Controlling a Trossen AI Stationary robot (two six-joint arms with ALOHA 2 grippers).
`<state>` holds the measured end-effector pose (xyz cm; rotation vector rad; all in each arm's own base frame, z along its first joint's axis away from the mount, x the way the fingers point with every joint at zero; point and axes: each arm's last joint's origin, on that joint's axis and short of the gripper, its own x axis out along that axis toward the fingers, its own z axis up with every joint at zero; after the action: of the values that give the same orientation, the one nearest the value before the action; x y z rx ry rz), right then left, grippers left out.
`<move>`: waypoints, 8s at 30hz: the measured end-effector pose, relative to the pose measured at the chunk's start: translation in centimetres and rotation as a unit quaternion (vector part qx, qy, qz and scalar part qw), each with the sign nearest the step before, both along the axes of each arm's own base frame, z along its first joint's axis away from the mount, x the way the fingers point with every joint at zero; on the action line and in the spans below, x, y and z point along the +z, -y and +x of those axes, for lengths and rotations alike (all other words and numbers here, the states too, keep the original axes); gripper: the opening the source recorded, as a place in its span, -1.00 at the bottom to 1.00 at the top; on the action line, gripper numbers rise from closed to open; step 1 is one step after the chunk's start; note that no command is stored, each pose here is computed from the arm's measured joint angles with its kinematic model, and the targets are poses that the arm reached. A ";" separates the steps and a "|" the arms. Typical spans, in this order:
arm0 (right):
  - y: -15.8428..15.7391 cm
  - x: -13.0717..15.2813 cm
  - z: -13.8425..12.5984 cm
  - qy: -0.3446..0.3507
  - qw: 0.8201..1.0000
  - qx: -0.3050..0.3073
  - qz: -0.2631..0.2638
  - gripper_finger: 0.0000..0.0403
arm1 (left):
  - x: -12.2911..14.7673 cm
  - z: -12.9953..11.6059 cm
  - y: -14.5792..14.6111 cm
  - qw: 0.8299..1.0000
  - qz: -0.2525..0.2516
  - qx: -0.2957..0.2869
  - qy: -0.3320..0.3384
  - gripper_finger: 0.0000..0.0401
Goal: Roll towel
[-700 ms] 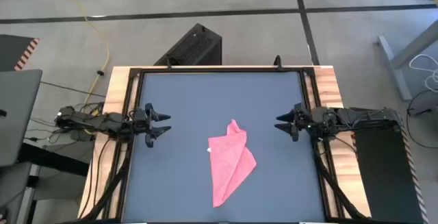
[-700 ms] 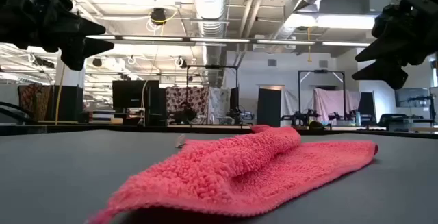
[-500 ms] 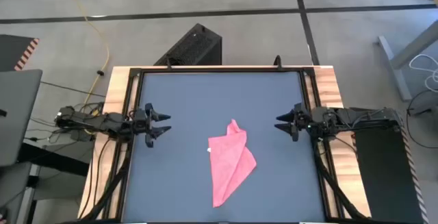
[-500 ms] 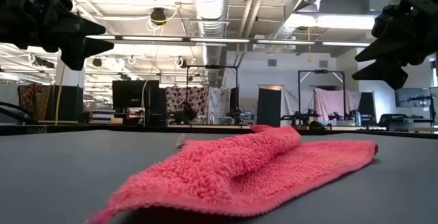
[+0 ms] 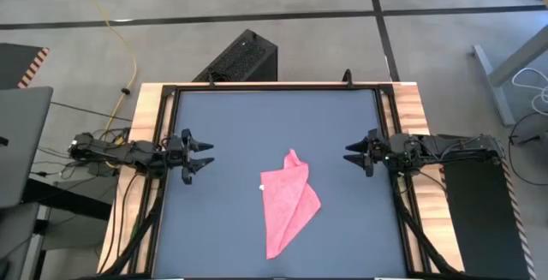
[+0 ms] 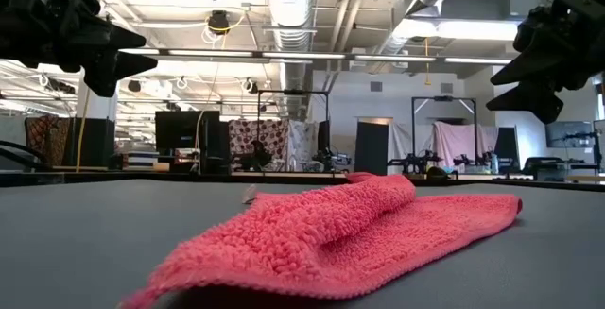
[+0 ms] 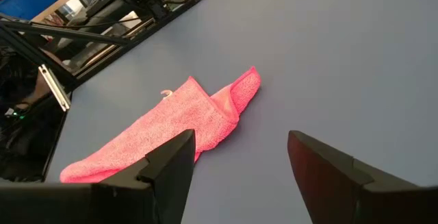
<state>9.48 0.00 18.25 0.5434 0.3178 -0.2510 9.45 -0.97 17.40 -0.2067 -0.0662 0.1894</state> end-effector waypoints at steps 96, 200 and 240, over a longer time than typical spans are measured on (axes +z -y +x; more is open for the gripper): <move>0.5 2.1 0.6 0.096 0.990 -0.049 -0.091 0.29 | -0.5 16.5 1.2 0.956 0.033 -0.001 -0.291 0.11; 12.3 -6.8 28.8 -0.254 0.956 -0.021 -0.147 -0.51 | 0.3 13.0 -6.5 0.783 -0.018 0.151 -0.603 -1.00; -3.7 18.3 14.9 0.004 0.947 0.185 -0.262 -0.89 | 15.3 6.9 3.1 0.975 0.078 -0.181 -0.102 -1.00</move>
<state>24.34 3.66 36.55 -0.0466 0.3228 0.0359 16.40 -4.12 32.65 -0.0394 0.1614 -0.1582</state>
